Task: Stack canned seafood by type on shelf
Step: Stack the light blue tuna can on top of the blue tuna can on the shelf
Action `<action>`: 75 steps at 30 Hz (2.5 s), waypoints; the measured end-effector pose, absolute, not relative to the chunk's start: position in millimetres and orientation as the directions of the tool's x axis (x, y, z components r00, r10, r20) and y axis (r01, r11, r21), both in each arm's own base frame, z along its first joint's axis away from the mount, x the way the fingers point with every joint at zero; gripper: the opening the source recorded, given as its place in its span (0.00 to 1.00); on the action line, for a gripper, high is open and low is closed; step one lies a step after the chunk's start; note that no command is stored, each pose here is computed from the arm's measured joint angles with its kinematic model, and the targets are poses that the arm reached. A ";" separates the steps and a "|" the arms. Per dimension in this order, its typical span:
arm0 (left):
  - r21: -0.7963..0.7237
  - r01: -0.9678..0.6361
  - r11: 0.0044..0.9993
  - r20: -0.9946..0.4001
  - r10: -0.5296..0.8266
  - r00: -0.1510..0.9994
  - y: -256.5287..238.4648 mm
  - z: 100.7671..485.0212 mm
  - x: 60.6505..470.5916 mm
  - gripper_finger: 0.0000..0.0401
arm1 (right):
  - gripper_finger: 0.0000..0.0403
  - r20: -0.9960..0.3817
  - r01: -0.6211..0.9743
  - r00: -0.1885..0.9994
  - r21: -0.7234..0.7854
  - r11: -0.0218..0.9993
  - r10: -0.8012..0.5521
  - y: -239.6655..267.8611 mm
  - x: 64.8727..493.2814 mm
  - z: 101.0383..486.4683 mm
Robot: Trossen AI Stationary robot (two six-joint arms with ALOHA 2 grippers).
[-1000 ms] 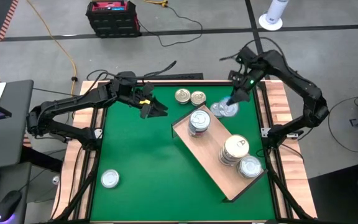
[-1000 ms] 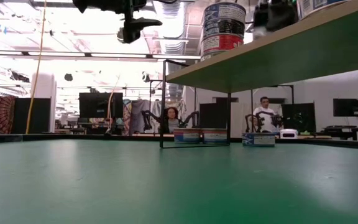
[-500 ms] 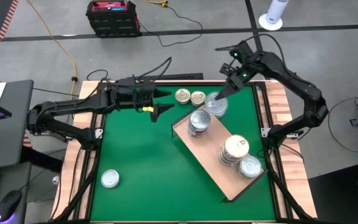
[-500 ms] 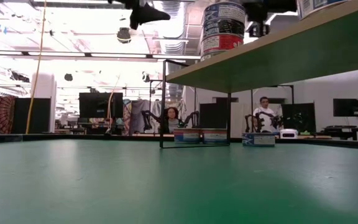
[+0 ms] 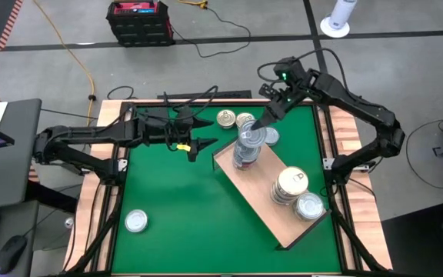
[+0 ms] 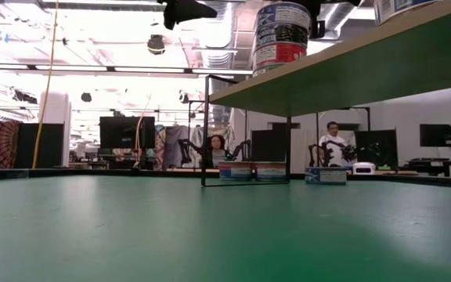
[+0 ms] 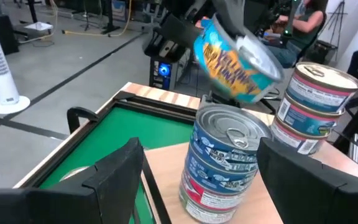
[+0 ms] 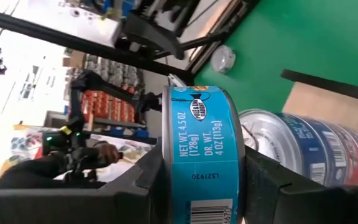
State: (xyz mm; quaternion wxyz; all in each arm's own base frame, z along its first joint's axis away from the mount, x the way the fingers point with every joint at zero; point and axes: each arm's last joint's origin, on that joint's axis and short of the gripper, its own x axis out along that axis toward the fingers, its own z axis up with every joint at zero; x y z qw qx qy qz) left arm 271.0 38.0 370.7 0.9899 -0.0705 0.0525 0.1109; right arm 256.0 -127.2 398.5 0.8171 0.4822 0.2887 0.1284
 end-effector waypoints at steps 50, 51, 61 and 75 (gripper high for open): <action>-0.205 -0.079 0.976 0.002 0.081 0.997 23.7 362.1 304.8 0.75 | 0.59 -0.530 0.260 0.772 0.767 0.587 0.351 -104.4 267.3 383.5; -0.206 -0.079 0.975 0.002 0.081 0.997 23.7 362.1 304.8 0.75 | 0.58 -0.529 0.259 0.775 0.766 0.589 0.347 -103.8 268.0 383.9; -0.255 -0.073 0.964 -0.085 0.053 0.995 19.5 353.9 304.7 0.75 | 0.46 -0.549 0.307 0.790 0.740 0.598 0.273 -96.8 274.3 385.2; -0.294 -0.044 0.955 -0.141 0.002 0.990 8.3 349.4 303.5 0.75 | 0.46 -0.539 0.297 0.813 0.707 0.642 0.218 -91.9 279.7 388.5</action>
